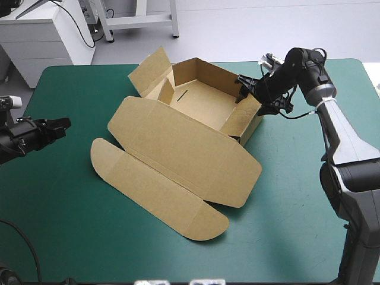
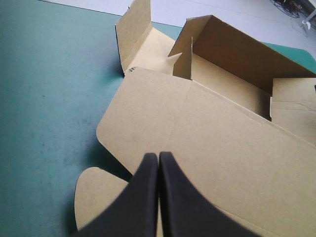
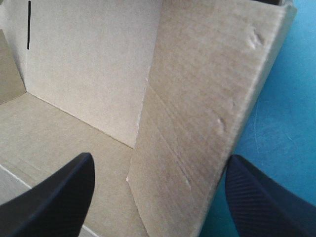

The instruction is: Fold the box

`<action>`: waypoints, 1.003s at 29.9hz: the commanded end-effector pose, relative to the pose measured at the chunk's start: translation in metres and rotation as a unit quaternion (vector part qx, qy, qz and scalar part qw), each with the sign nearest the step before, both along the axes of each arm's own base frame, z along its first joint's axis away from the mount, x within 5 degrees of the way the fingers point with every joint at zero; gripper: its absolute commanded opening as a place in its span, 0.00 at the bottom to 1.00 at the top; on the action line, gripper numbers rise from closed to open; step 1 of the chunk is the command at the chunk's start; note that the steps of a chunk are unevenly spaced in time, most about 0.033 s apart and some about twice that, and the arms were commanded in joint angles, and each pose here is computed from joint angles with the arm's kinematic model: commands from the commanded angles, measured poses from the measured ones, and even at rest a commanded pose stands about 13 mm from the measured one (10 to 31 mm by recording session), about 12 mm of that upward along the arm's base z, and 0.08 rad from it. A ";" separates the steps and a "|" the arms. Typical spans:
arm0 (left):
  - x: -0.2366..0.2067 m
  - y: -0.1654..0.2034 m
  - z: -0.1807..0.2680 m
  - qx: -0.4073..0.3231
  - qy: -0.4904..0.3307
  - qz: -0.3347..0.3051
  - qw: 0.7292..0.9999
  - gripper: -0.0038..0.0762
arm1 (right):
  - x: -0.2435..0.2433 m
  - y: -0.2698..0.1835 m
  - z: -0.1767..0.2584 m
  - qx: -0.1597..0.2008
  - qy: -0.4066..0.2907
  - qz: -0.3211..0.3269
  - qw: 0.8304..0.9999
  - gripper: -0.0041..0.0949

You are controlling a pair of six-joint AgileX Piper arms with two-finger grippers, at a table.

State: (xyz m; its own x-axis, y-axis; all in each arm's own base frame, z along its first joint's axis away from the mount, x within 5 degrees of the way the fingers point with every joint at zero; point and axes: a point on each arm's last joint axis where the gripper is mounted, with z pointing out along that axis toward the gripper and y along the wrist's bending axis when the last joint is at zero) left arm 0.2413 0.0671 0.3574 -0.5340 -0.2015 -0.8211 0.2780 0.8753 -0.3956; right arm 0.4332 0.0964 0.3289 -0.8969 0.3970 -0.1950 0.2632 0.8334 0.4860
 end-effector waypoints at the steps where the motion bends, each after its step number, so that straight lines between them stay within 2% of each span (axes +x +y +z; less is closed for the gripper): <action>1: -0.002 -0.004 0.019 -0.021 -0.040 0.004 0.999 0.04 | -0.012 -0.002 0.033 0.034 -0.017 -0.039 0.999 0.72; 4: -0.002 -0.004 0.019 -0.022 -0.039 0.003 0.999 0.04 | -0.012 -0.005 0.032 0.024 -0.008 -0.072 0.997 0.72; 8: -0.002 -0.004 0.019 -0.022 -0.039 0.003 0.999 0.04 | -0.014 0.007 0.030 0.000 -0.009 -0.071 0.997 0.72; 12: -0.002 -0.004 0.019 -0.022 -0.039 0.003 0.999 0.04 | -0.018 0.022 0.027 -0.068 -0.020 -0.105 0.992 0.72; 14: -0.002 -0.004 0.019 -0.022 -0.039 0.003 0.999 0.04 | -0.022 0.034 0.027 -0.084 -0.026 -0.102 0.991 0.72; 19: -0.003 -0.005 0.019 -0.024 -0.037 -0.002 0.999 0.04 | -0.025 0.044 0.027 -0.073 -0.019 -0.134 0.988 0.72; 23: -0.003 -0.006 0.018 -0.022 -0.038 -0.004 0.999 0.04 | -0.024 0.039 0.027 -0.092 -0.028 -0.155 0.983 0.72; 26: -0.003 -0.006 0.019 -0.027 -0.036 -0.002 0.999 0.04 | -0.024 0.040 0.024 -0.092 -0.021 -0.153 0.984 0.72; 30: -0.002 -0.004 0.019 -0.025 -0.039 0.006 0.999 0.04 | -0.027 0.044 0.010 -0.080 0.013 -0.153 0.985 0.65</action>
State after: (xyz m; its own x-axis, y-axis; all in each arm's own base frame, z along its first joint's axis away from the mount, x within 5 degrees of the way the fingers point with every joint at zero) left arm 0.2408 0.0662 0.3575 -0.5385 -0.2058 -0.8171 0.2826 0.8694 -0.4052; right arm 0.4191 0.1424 0.3181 -0.7563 0.6015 -0.2573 0.5266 0.7931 0.3062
